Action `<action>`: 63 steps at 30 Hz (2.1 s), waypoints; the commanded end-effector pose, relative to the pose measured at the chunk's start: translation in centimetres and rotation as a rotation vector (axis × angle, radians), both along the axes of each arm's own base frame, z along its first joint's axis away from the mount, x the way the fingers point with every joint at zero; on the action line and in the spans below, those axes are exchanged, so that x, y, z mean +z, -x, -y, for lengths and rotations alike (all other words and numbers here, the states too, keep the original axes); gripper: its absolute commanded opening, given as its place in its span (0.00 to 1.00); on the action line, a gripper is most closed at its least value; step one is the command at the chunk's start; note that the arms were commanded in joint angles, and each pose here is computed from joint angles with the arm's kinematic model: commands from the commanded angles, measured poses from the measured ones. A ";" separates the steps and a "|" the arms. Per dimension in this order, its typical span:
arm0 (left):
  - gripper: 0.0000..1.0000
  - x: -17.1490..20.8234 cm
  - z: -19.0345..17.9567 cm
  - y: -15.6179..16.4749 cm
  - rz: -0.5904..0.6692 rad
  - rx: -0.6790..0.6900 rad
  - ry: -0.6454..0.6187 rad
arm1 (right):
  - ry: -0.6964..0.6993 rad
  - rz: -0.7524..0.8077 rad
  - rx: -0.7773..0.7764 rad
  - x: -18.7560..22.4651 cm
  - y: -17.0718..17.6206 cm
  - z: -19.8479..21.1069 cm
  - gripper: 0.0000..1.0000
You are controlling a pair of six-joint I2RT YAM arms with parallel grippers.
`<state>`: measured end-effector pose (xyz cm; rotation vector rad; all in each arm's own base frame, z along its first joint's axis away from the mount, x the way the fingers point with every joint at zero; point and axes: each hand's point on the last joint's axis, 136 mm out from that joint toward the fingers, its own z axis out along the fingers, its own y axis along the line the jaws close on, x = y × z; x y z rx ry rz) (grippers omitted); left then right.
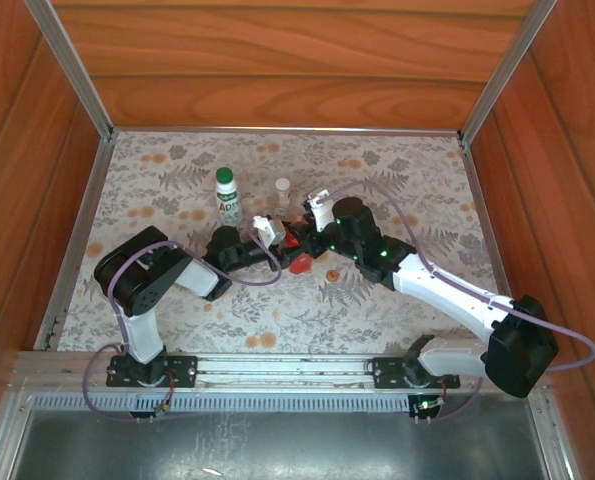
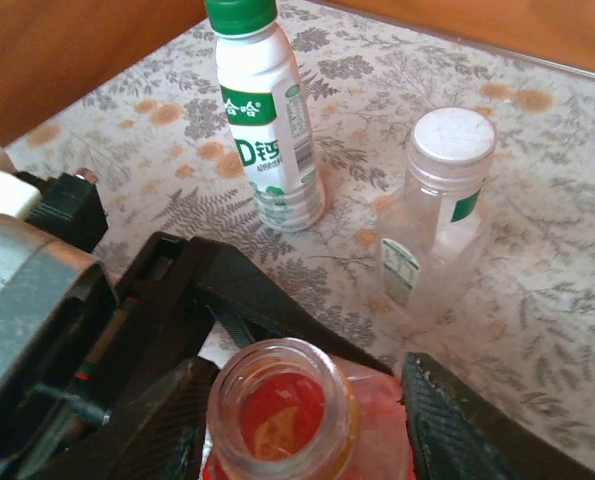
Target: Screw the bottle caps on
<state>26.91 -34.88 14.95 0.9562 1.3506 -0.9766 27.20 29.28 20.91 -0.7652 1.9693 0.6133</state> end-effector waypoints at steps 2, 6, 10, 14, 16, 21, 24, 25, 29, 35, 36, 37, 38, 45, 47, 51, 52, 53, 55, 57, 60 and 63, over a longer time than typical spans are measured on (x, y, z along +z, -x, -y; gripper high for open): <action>0.62 0.9 0.1 1.2 0.046 -0.039 0.013 | -0.079 0.058 0.023 2.9 1.4 0.7 0.69; 0.62 1.1 -0.2 1.8 0.057 -0.052 0.012 | -0.129 0.118 -0.040 4.0 1.7 2.6 0.78; 0.63 1.1 -0.5 2.6 0.065 -0.076 -0.001 | -0.060 0.101 -0.172 1.6 1.2 5.5 0.83; 0.64 0.2 -0.8 3.4 0.071 -0.100 -0.062 | 0.024 0.035 -0.214 -2.0 1.7 7.2 1.00; 0.65 -0.3 -1.1 3.7 0.076 -0.111 -0.086 | 0.062 0.015 -0.194 -3.6 2.3 7.4 1.00; 0.65 -1.0 -1.9 4.0 0.054 -0.124 -0.095 | 0.097 -0.082 -0.293 -6.2 2.7 9.2 1.00; 0.65 -1.5 -2.3 3.8 0.031 -0.121 -0.101 | 0.166 -0.105 -0.301 -7.8 2.8 10.1 1.00; 0.65 -1.6 -2.4 3.8 0.029 -0.123 -0.103 | 0.176 -0.114 -0.324 -8.4 2.6 10.4 1.00; 0.65 -1.9 -2.3 3.6 0.025 -0.126 -0.106 | 0.176 -0.207 -0.401 -10.7 2.0 11.1 1.00; 0.65 -2.0 -2.1 3.6 0.013 -0.128 -0.099 | 0.220 -0.316 -0.497 -14.3 1.8 12.3 0.80; 0.65 -1.8 -2.1 3.6 0.012 -0.130 -0.092 | 0.217 -0.316 -0.488 -14.5 1.9 12.2 0.77; 0.65 -1.7 -2.0 3.6 0.008 -0.133 -0.086 | 0.214 -0.315 -0.481 -14.8 2.0 12.1 0.75; 0.65 -1.6 -1.9 3.6 0.007 -0.138 -0.079 | 0.215 -0.314 -0.475 -15.0 2.0 12.1 0.72; 0.65 -1.5 -2.0 3.3 0.015 -0.115 -0.046 | 0.257 -0.335 -0.367 -16.3 2.4 10.6 0.59; 0.65 -1.6 -2.0 3.3 0.012 -0.116 -0.043 | 0.266 -0.345 -0.346 -16.8 2.4 10.2 0.58; 0.65 -1.7 -2.2 3.3 0.011 -0.109 -0.045 | 0.275 -0.349 -0.315 -17.5 2.4 9.5 0.55; 0.65 -1.7 -2.2 3.2 0.016 -0.104 -0.047 | 0.283 -0.350 -0.307 -17.7 2.5 9.4 0.54; 0.65 -1.8 -2.3 3.2 0.015 -0.102 -0.048 | 0.292 -0.351 -0.302 -17.9 2.5 9.4 0.54; 0.65 -1.9 -2.3 3.2 0.012 -0.102 -0.051 | 0.307 -0.350 -0.294 -18.1 2.6 9.2 0.53; 0.65 -2.0 -2.2 3.2 0.005 -0.104 -0.052 | 0.316 -0.348 -0.286 -18.2 2.7 9.1 0.52; 0.65 -2.1 -2.2 3.2 0.002 -0.106 -0.051 | 0.326 -0.347 -0.286 -18.3 2.6 9.0 0.48; 0.65 -2.1 -2.2 3.2 0.003 -0.107 -0.051 | 0.330 -0.348 -0.284 -18.4 2.6 8.9 0.46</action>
